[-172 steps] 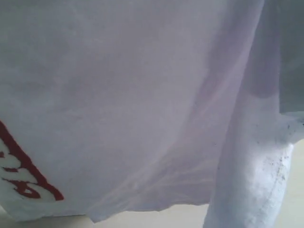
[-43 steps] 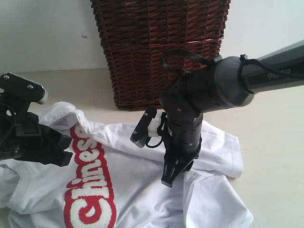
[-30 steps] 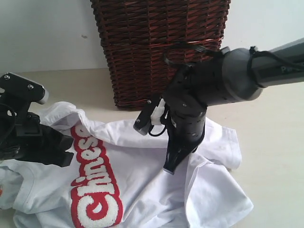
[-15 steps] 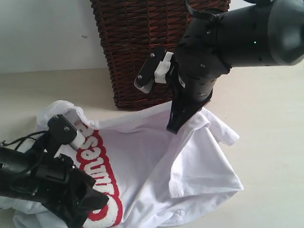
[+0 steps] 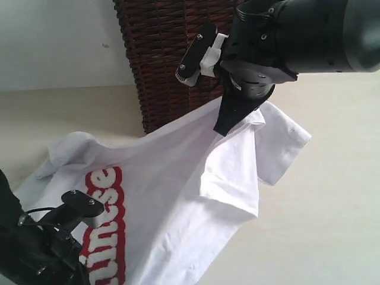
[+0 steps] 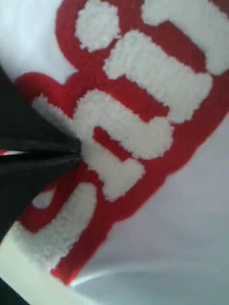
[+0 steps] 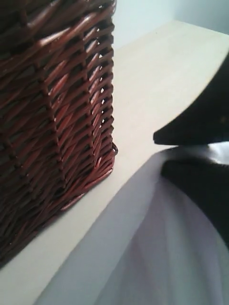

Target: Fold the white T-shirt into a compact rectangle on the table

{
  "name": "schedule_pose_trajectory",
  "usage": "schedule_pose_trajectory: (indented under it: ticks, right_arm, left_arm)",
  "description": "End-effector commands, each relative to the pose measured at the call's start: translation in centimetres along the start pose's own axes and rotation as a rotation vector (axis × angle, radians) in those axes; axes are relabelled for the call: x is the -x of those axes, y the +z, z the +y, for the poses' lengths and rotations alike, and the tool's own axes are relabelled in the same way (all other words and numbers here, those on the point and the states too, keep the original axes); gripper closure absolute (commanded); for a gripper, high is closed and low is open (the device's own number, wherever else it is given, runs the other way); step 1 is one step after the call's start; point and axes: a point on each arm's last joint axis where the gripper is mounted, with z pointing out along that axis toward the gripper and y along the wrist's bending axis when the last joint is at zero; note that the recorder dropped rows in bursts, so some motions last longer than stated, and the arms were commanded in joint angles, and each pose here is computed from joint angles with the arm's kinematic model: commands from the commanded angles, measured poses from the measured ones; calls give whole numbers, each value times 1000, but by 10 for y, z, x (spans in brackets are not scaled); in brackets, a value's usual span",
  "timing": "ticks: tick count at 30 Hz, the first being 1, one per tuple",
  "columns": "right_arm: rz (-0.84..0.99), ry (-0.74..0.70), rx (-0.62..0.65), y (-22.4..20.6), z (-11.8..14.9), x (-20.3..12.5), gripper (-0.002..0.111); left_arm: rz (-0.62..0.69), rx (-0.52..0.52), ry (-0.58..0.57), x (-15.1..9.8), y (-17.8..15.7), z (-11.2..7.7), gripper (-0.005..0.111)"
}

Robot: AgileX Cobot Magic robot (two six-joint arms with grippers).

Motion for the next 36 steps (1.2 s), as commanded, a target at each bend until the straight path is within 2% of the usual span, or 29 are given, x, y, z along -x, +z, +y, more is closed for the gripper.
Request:
schedule_pose_trajectory:
  ticks: [1,3,5,8,12,14,17,19,20,22,25,29,30,32,33,34,36]
  right_arm:
    - [-11,-18,-48,-5,-8,2,76]
    - [10,-47,-114,-6,-14,0,73]
    - [29,-14,-126,-3,-19,-4,74]
    - [70,111,-36,11,-29,-16,76]
    - [107,198,87,21,-33,-26,80]
    - [119,267,136,27,-36,-31,85]
    - [181,366,192,45,-38,-43,104]
    - [289,409,333,69,-27,-57,108]
    - [340,385,454,82,-16,-64,108]
    - [361,385,574,100,-2,-69,108]
    - [357,392,575,120,10,-71,108]
    - [358,362,537,135,15,-75,108]
    - [360,366,534,135,15,-75,108]
    - [353,350,522,136,14,-75,108]
    - [351,351,521,136,14,-75,108]
    - [351,351,521,136,14,-75,108]
    - [349,349,519,136,14,-75,108]
  left_arm:
    - [68,29,-49,-13,-12,-4,107]
    - [56,48,-77,-16,-26,-7,107]
    - [-14,78,-70,-16,-42,-10,107]
    - [-136,91,-56,-16,-63,-17,107]
    - [-284,85,-28,-14,-82,-24,107]
    - [-380,69,-5,-7,-87,-27,107]
    - [-520,55,20,7,-89,-27,107]
    - [-588,17,2,21,-86,-27,107]
    - [-588,-8,14,33,-83,-27,107]
    - [-565,-13,13,55,-75,-23,107]
    - [-535,-18,21,82,-63,-17,107]
    - [-462,-72,28,130,-28,-8,106]
    - [-440,-93,32,135,-21,-9,103]
    - [-379,-171,51,145,-4,-10,81]
    - [-357,-201,59,150,3,-11,61]
    - [-353,-202,58,153,6,-9,53]
    - [-341,-199,51,156,14,-6,49]
